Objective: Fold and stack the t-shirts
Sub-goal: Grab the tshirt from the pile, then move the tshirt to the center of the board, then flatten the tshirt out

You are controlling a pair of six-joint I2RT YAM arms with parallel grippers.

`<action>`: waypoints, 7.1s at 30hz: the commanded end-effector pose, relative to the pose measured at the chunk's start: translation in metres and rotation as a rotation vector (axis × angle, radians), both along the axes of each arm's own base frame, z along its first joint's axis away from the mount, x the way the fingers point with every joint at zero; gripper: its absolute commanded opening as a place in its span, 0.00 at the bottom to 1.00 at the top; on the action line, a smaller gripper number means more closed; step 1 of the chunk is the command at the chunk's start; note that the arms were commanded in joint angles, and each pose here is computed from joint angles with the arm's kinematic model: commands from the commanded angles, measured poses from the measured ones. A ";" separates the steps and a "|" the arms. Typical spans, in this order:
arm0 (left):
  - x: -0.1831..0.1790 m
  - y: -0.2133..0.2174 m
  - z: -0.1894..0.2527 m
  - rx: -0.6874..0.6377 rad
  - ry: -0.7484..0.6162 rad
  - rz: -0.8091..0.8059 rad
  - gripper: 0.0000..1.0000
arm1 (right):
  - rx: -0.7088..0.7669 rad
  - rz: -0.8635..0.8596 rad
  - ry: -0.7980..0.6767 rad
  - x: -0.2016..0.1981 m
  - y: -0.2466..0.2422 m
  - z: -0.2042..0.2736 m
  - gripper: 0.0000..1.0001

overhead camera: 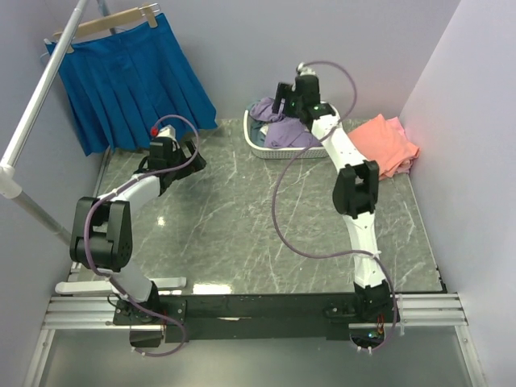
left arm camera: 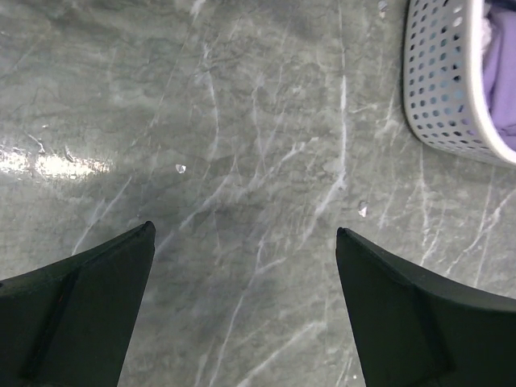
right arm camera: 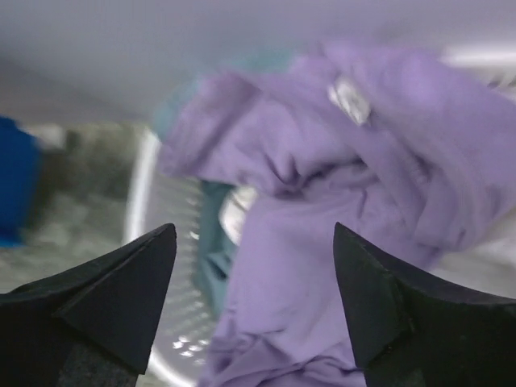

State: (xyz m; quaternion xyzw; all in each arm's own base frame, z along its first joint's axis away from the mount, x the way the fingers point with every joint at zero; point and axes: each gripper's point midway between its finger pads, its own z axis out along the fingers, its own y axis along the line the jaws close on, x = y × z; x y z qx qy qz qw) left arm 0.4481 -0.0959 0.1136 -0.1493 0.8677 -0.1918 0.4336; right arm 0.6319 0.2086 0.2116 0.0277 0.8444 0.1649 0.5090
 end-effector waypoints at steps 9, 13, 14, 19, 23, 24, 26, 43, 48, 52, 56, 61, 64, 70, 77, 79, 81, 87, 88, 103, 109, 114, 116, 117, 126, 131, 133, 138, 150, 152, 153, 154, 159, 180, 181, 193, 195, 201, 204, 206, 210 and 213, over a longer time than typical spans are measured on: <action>0.003 -0.014 0.019 -0.030 -0.085 -0.067 0.99 | 0.022 0.087 0.118 -0.016 0.024 -0.054 0.81; -0.003 -0.016 0.022 -0.033 -0.094 -0.076 0.99 | -0.010 0.075 0.144 -0.018 0.028 -0.069 0.73; -0.003 -0.016 0.023 -0.034 -0.095 -0.077 0.99 | -0.010 0.071 0.135 -0.016 0.029 -0.064 0.73; -0.009 -0.020 0.022 -0.027 -0.098 -0.087 1.00 | -0.071 0.024 0.153 -0.016 0.023 -0.078 0.67; -0.010 -0.022 0.021 -0.019 -0.095 -0.094 0.98 | -0.148 -0.069 0.160 -0.014 0.004 -0.085 0.44; -0.009 -0.023 0.021 -0.018 -0.094 -0.096 0.97 | -0.159 -0.081 0.164 -0.015 0.002 -0.086 0.43; -0.009 -0.026 0.018 -0.014 -0.086 -0.104 0.97 | -0.186 -0.102 0.175 -0.016 -0.003 -0.089 0.47; -0.012 -0.028 0.006 0.012 -0.056 -0.122 0.95 | -0.216 -0.159 0.196 -0.015 -0.013 -0.103 0.27; -0.013 -0.030 0.002 0.002 -0.055 -0.126 0.91 | -0.215 -0.146 0.189 -0.018 -0.015 -0.101 0.00; -0.013 -0.034 0.006 -0.011 -0.075 -0.144 0.79 | -0.194 -0.098 -0.041 -0.036 0.006 -0.005 0.00; -0.018 -0.041 -0.004 -0.030 -0.045 -0.166 0.59 | -0.253 -0.097 -0.225 -0.082 0.012 0.078 0.00; -0.030 -0.045 0.016 -0.059 -0.106 -0.155 0.65 | -0.252 -0.139 -0.314 -0.123 -0.005 0.156 0.00; -0.040 -0.045 0.032 -0.066 -0.138 -0.153 0.73 | -0.227 -0.140 -0.354 -0.147 -0.010 0.183 0.00; -0.065 -0.042 0.057 -0.083 -0.196 -0.142 0.74 | -0.155 -0.043 -0.444 -0.223 0.008 0.225 0.00; -0.097 -0.028 0.072 -0.082 -0.234 -0.097 0.77 | 0.011 0.144 -0.606 -0.340 0.015 0.301 0.00; -0.104 -0.026 0.082 -0.096 -0.260 -0.088 0.79 | 0.051 0.219 -0.618 -0.367 0.014 0.312 0.00; -0.110 -0.027 0.087 -0.115 -0.272 -0.091 0.80 | 0.094 0.276 -0.630 -0.390 0.016 0.318 0.00; -0.124 -0.026 0.099 -0.130 -0.287 -0.100 0.86 | 0.150 0.526 -0.410 -0.429 0.052 0.243 0.03; -0.126 -0.026 0.101 -0.130 -0.291 -0.100 0.86 | 0.116 0.554 -0.332 -0.430 0.062 0.198 0.07; -0.091 -0.066 0.064 -0.153 -0.191 -0.222 0.88 | -0.141 -0.040 -0.013 -0.282 -0.019 0.021 0.99; -0.078 -0.086 0.022 -0.130 -0.093 -0.261 0.87 | -0.195 0.010 0.121 -0.218 0.020 -0.044 0.98; -0.069 -0.093 0.004 -0.104 -0.043 -0.272 0.86 | -0.195 0.031 0.179 -0.177 0.038 -0.074 0.98; -0.067 -0.096 0.004 -0.108 -0.047 -0.278 0.87 | -0.208 0.044 0.214 -0.166 0.044 -0.095 0.98; -0.067 -0.098 0.002 -0.111 -0.043 -0.280 0.87 | -0.195 0.046 0.195 -0.155 0.049 -0.086 0.98; -0.063 -0.102 -0.004 -0.085 -0.023 -0.287 0.88 | -0.184 0.055 0.199 -0.094 0.070 -0.103 1.00; -0.063 -0.102 -0.008 -0.083 -0.012 -0.283 0.87 | -0.196 0.059 0.196 -0.070 0.075 -0.114 1.00; -0.065 -0.100 -0.010 -0.074 -0.006 -0.275 0.87 | -0.194 0.075 0.194 -0.069 0.077 -0.110 1.00; -0.070 -0.093 -0.003 -0.053 -0.027 -0.251 0.89 | -0.159 0.141 0.146 -0.119 0.071 -0.087 1.00; -0.164 -0.125 0.001 -0.089 0.017 -0.370 0.84 | -0.310 0.306 0.377 -0.333 0.036 -0.110 0.98; -0.182 -0.129 0.002 -0.084 0.016 -0.383 0.85 | -0.305 0.336 0.408 -0.365 0.040 -0.123 0.98; -0.193 -0.125 -0.008 -0.077 0.051 -0.375 0.86 | -0.295 0.349 0.413 -0.374 0.043 -0.127 0.98; -0.201 -0.123 -0.012 -0.071 0.069 -0.376 0.86 | -0.264 0.343 0.416 -0.382 0.044 -0.126 0.98; -0.228 -0.110 -0.018 -0.074 0.083 -0.348 0.88 | -0.239 0.374 0.465 -0.420 0.039 -0.154 0.98; -0.203 -0.105 0.006 -0.027 -0.001 -0.253 0.99 | -0.125 0.176 -0.207 -0.346 0.033 0.124 0.00; -0.202 -0.103 0.005 -0.015 0.001 -0.243 0.99 | -0.120 0.140 -0.236 -0.342 0.027 0.140 0.00; -0.172 -0.075 0.006 0.096 0.018 -0.002 1.00 | -0.061 0.347 -0.112 -0.368 0.064 0.083 0.00; -0.173 -0.066 0.009 0.089 0.019 0.055 0.99 | -0.011 0.433 -0.030 -0.383 0.088 0.050 0.00; -0.180 -0.021 0.047 0.038 -0.085 0.272 0.99 | 0.031 0.720 0.188 -0.446 0.151 -0.033 0.00; -0.187 -0.006 0.063 0.003 -0.147 0.310 0.99 | 0.058 0.805 0.202 -0.466 0.164 -0.033 0.13; -0.191 -0.002 0.067 -0.015 -0.176 0.311 0.99 | 0.077 0.859 0.194 -0.475 0.164 -0.025 0.28; -0.193 -0.009 0.059 -0.016 -0.169 0.260 0.99 | 0.057 0.811 0.136 -0.472 0.143 -0.005 0.67; -0.190 -0.029 0.038 0.005 -0.109 0.164 0.99 | -0.032 0.606 0.096 -0.447 0.106 -0.005 0.80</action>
